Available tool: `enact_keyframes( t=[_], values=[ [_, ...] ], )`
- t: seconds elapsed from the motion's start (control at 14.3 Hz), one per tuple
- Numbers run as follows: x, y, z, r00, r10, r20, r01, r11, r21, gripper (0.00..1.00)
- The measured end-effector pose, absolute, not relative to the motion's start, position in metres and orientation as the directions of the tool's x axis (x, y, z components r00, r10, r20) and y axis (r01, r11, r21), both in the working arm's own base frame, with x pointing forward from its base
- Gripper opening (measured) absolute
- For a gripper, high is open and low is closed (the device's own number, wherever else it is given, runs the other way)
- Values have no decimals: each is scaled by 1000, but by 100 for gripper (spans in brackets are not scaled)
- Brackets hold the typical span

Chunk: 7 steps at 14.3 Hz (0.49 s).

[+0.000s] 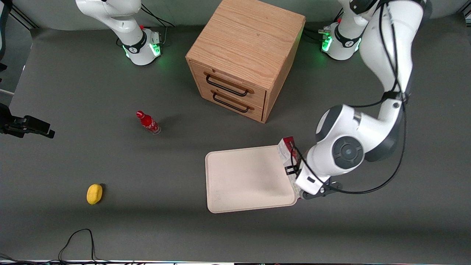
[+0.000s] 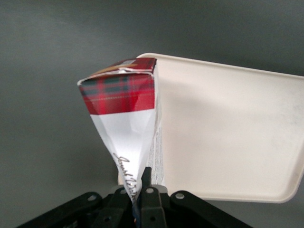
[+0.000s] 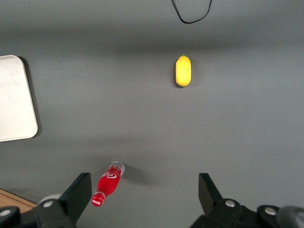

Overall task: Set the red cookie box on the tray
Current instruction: 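Carry the held cookie box over to the white tray, then lower the cookie box onto the tray and open the left gripper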

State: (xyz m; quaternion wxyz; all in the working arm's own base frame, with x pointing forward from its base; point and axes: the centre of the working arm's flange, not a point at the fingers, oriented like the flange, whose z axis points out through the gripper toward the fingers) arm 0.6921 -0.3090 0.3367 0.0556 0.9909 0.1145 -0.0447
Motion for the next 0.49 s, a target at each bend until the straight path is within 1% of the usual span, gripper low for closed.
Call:
enact_keyframes(
  t=[0.14,0.28,0.49],
  values=[
    [691,-327,297,979,183,-95,192,-977,94,3],
    [685,-340,269,990,105,-89,111,-992,66,3],
    [684,-343,256,997,20,-80,23,-999,43,3]
  ],
)
